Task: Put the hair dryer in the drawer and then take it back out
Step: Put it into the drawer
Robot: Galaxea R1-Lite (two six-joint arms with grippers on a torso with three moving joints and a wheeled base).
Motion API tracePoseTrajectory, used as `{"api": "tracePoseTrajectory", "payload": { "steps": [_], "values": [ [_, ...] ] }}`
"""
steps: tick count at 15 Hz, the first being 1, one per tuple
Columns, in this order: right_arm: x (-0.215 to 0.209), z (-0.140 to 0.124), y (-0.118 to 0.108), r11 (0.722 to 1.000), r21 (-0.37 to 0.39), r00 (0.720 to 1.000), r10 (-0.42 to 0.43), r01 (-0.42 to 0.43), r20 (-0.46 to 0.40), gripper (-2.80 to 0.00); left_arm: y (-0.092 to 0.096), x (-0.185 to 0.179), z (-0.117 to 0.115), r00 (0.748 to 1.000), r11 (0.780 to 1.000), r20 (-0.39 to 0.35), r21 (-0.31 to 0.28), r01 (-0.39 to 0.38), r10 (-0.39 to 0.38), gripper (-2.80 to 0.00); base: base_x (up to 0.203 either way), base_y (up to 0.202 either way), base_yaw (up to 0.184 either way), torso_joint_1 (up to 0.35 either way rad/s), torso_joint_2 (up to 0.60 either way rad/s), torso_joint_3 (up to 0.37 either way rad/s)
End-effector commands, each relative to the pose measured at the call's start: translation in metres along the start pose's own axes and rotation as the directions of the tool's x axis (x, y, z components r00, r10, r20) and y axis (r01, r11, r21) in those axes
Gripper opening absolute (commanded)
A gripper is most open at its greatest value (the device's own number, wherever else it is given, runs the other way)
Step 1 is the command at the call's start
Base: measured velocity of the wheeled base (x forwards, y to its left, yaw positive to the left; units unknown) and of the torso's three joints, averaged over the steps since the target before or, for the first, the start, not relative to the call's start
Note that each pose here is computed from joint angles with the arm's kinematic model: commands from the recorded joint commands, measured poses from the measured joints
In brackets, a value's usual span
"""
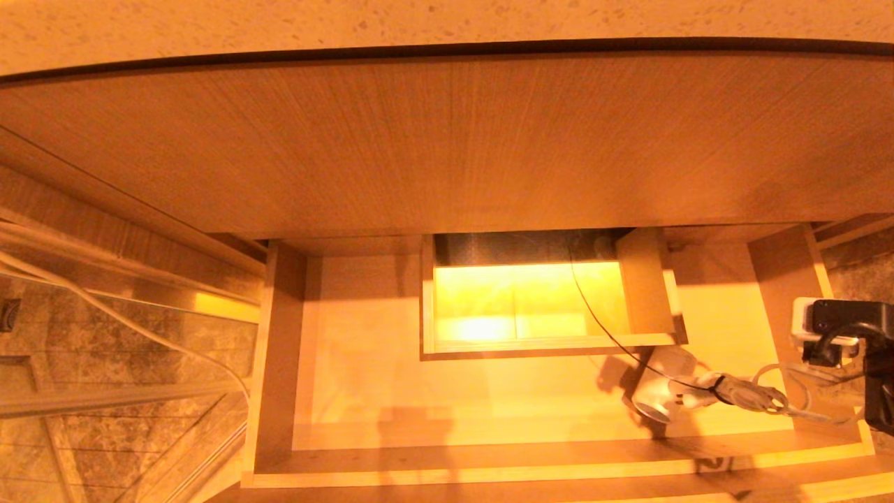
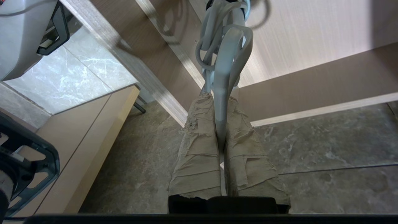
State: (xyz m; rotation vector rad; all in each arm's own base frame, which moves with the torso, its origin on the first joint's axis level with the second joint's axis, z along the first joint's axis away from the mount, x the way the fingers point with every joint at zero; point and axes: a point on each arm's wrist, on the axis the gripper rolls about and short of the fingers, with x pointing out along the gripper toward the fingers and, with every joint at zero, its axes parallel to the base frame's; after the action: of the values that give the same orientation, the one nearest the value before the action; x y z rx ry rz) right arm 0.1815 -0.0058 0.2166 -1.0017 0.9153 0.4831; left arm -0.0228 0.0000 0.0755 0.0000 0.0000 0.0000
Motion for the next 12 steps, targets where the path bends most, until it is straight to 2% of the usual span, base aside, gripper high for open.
{"api": "tracePoseTrajectory", "payload": {
  "steps": [1,4,12],
  "values": [
    [0.011,0.001,-0.003,0.999,-0.002,0.999,0.032,-0.032,-0.02,-2.8,0.0,0.0,0.0,1.0,1.0,0.0,0.0,0.0,0.0,0.0,0.0,0.0,0.0,0.0,0.0,0.0],
    [0.025,-0.004,-0.011,0.998,0.031,0.997,0.053,-0.051,-0.058,-2.8,0.0,0.0,0.0,1.0,1.0,0.0,0.0,0.0,0.0,0.0,0.0,0.0,0.0,0.0,0.0,0.0],
    [0.057,-0.025,-0.038,0.991,0.131,0.993,0.025,-0.009,-0.118,-2.8,0.0,0.0,0.0,1.0,1.0,0.0,0.0,0.0,0.0,0.0,0.0,0.0,0.0,0.0,0.0,0.0]
  ]
}}
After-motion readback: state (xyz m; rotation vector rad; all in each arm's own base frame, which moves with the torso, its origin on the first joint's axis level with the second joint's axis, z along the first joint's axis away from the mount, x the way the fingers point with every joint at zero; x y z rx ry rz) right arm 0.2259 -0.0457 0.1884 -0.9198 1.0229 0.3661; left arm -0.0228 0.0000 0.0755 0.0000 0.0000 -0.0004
